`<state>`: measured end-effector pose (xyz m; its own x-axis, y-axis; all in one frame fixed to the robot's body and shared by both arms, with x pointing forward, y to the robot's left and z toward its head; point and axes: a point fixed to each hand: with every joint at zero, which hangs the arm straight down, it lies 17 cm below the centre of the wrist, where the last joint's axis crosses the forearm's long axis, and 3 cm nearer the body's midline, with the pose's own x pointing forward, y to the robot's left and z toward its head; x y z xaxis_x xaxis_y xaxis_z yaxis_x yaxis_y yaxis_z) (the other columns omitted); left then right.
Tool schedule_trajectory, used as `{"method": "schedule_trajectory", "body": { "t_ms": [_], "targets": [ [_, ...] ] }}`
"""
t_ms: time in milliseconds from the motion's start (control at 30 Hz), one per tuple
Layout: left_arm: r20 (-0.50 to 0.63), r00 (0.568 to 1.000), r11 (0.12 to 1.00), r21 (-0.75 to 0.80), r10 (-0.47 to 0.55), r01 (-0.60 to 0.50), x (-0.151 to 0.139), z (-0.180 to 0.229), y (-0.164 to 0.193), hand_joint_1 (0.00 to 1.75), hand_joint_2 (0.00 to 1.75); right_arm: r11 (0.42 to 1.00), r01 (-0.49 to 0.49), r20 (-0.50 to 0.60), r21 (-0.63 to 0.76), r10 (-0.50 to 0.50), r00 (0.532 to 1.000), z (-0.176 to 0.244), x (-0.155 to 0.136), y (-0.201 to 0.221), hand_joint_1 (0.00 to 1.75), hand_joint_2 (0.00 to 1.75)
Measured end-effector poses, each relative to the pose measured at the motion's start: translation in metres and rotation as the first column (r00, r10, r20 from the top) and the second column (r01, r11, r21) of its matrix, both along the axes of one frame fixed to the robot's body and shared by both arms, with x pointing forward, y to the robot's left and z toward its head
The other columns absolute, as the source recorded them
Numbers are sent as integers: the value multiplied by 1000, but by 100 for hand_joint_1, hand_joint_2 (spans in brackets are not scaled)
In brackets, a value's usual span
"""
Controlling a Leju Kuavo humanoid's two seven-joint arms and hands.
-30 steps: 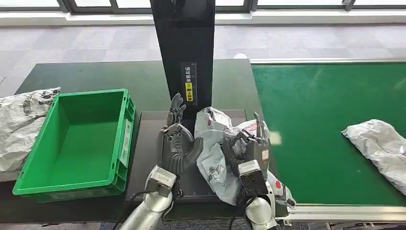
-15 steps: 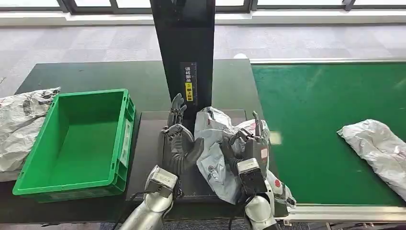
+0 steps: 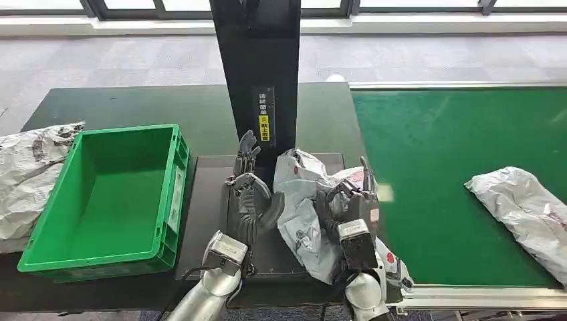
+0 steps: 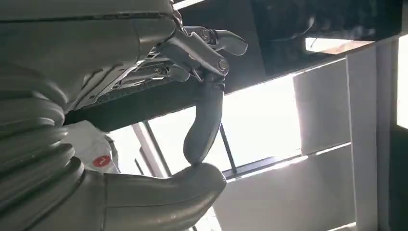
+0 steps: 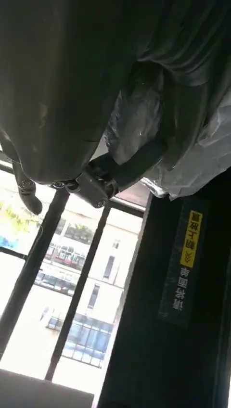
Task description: Moved the parcel from conveyor to table for the left to box.
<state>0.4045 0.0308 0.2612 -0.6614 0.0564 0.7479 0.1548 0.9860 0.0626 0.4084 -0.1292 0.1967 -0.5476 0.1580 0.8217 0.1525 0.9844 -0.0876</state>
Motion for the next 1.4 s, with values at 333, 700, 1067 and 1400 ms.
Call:
{"method": "schedule_trajectory", "body": {
  "t_ms": [333, 700, 1067, 1400],
  "targets": [
    [3, 1000, 1000, 8, -11, 11, -1, 0, -2, 0, 175, 999, 49, -2, 15, -49, 999, 0, 4, -26, 0, 175],
    [9, 1000, 999, 22, -29, 29, -3, 0, -7, 0, 175, 999, 48, 25, 11, -49, 998, 10, 2, -31, 0, 0],
    [11, 999, 999, 28, -32, 32, -3, 0, -8, 0, 175, 998, 59, 50, 31, -61, 997, 20, -1, -36, 0, 0],
    [11, 999, 998, 39, -52, 52, -5, -1, -12, 0, 175, 994, 102, 87, 40, -105, 991, 35, -5, -44, 0, 175]
  ]
}}
